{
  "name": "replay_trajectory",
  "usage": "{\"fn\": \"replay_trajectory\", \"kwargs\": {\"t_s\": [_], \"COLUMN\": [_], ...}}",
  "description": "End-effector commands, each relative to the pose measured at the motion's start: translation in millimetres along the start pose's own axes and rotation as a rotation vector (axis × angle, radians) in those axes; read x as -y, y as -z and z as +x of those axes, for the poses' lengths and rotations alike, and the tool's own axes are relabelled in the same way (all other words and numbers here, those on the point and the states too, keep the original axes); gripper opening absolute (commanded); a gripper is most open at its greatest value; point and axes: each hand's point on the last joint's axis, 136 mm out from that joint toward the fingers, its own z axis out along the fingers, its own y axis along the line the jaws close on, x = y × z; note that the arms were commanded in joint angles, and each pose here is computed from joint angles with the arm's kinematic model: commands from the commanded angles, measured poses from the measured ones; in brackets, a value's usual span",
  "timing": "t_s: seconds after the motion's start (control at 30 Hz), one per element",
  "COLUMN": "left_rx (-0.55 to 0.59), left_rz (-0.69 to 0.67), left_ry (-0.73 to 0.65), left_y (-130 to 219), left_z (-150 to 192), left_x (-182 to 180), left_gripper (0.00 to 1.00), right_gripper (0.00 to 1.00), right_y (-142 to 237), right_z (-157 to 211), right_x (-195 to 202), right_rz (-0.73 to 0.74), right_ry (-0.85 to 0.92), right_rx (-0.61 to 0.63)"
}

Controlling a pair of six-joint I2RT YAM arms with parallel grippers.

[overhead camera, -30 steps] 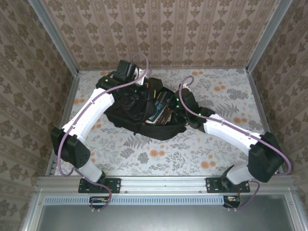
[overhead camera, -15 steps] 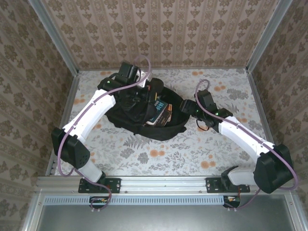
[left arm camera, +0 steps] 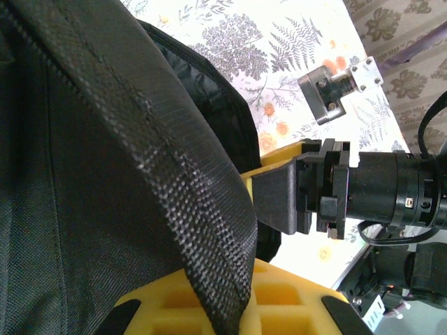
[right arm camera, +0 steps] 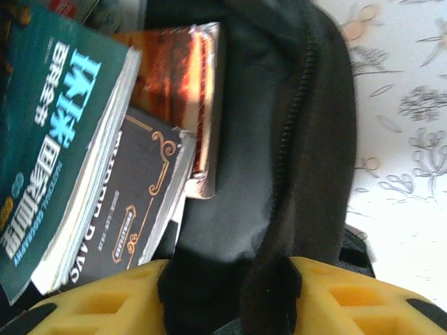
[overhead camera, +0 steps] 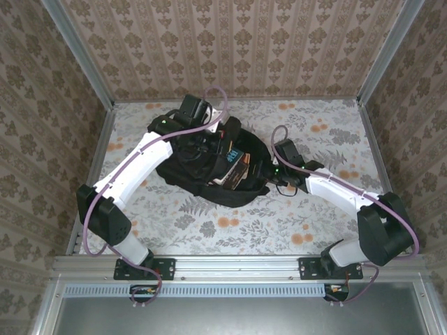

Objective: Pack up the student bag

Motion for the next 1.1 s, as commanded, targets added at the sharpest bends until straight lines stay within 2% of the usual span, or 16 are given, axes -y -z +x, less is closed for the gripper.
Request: {"fn": "replay_trajectory", "kwargs": {"t_s": [0.0, 0.07, 0.17, 0.23, 0.27, 0.33, 0.43, 0.5, 0.6, 0.77, 1.0, 1.07], "left_rx": [0.014, -0.008, -0.061, -0.108, -0.136, -0.204, -0.255, -0.223, -0.102, 0.091, 0.212, 0.25], "left_rz": [0.028, 0.013, -0.001, -0.005, 0.001, 0.025, 0.035, 0.029, 0.013, -0.079, -0.161, -0.161], "left_ry": [-0.077, -0.101, -0.149, -0.195, -0.216, -0.246, -0.257, -0.25, -0.202, 0.003, 0.392, 0.463], "left_y": [16.3, 16.3, 14.3, 8.6, 4.1, -7.9, -19.1, -15.4, 5.9, 45.0, 75.9, 81.7], "left_z": [4.3, 10.4, 25.7, 39.8, 47.8, 67.0, 83.6, 81.4, 63.6, 51.3, 93.3, 105.2], "left_x": [18.2, 18.3, 22.9, 29.2, 34.0, 43.5, 49.9, 49.3, 40.2, -9.2, -82.2, -94.3], "left_gripper": [0.03, 0.04, 0.06, 0.09, 0.13, 0.24, 0.44, 0.54, 0.65, 0.74, 0.7, 0.77], "right_gripper": [0.36, 0.29, 0.28, 0.31, 0.37, 0.5, 0.58, 0.61, 0.62, 0.55, 0.46, 0.45], "right_y": [0.2, 9.8, 14.7, 21.0, 25.3, 44.0, 74.1, 91.7, 106.9, 102.5, 87.6, 84.1], "right_z": [15.4, 16.7, 26.2, 29.7, 27.8, 17.2, -2.7, -14.4, -25.2, -15.7, 51.1, 69.9], "right_x": [-10.6, -19.4, -26.0, -18.7, -11.5, 13.2, 42.2, 49.7, 45.4, -10.0, -98.5, -118.9], "right_rz": [-0.069, -0.115, -0.135, -0.098, -0.064, 0.06, 0.171, 0.178, 0.171, -0.037, -0.286, -0.309], "right_ry": [-0.02, -0.036, -0.029, -0.026, -0.026, -0.035, -0.075, -0.088, -0.051, 0.142, 0.418, 0.493], "right_rx": [-0.041, -0.03, -0.031, -0.021, -0.001, 0.086, 0.218, 0.287, 0.322, 0.19, -0.08, -0.134]}}
